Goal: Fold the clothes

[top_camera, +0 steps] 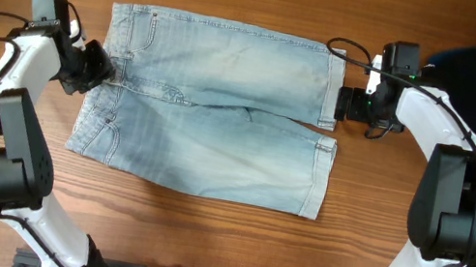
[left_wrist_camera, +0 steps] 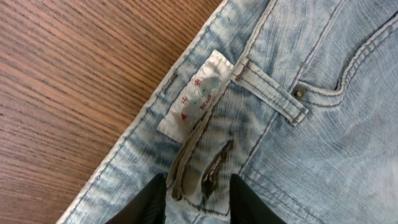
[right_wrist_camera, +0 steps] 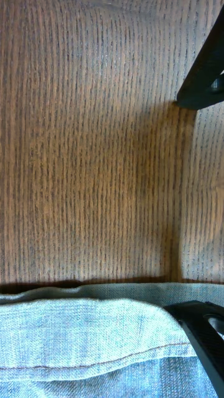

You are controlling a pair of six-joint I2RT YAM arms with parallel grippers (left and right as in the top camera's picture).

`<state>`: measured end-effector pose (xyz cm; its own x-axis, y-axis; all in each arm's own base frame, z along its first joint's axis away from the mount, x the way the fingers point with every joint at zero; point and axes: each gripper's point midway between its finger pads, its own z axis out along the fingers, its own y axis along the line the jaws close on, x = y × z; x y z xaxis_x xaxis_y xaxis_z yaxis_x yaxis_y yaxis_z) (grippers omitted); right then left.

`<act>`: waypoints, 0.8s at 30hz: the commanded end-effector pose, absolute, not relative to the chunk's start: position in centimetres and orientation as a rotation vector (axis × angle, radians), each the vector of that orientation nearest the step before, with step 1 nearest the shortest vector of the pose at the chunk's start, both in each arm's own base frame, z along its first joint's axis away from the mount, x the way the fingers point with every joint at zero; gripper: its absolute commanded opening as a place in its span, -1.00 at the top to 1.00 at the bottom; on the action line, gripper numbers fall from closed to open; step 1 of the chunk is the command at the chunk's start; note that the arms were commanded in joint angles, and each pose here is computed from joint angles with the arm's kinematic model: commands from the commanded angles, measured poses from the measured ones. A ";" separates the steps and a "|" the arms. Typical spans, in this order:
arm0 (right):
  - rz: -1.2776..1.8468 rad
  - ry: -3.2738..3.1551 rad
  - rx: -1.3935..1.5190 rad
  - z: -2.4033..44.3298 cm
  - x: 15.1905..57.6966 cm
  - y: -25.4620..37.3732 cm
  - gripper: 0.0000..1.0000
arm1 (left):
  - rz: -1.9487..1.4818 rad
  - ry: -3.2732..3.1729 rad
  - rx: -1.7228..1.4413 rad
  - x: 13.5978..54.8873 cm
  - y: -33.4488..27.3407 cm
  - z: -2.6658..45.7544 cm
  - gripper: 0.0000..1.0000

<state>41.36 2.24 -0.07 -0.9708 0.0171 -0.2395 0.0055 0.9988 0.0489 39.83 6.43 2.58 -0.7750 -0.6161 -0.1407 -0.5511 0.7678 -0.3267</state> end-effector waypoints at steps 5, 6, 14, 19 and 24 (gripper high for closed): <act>0.102 2.973 0.012 -2.5 39.5 2.7 -0.99 | -0.377 2.732 -0.927 39.3 6.4 0.9 0.64; 0.102 2.973 0.012 -2.5 39.5 2.7 -0.99 | -0.377 2.732 -0.926 39.4 6.4 0.9 0.66; 0.101 2.975 0.012 -2.5 39.5 2.7 -0.99 | -0.358 2.640 -1.008 39.8 10.0 1.3 0.92; 0.102 2.975 0.012 -2.5 39.5 2.7 -0.99 | -0.357 2.637 -1.017 39.7 10.2 1.3 0.92; 0.197 2.949 0.002 -1.0 40.4 3.8 -0.98 | -0.359 2.638 -1.007 39.8 10.0 1.3 0.25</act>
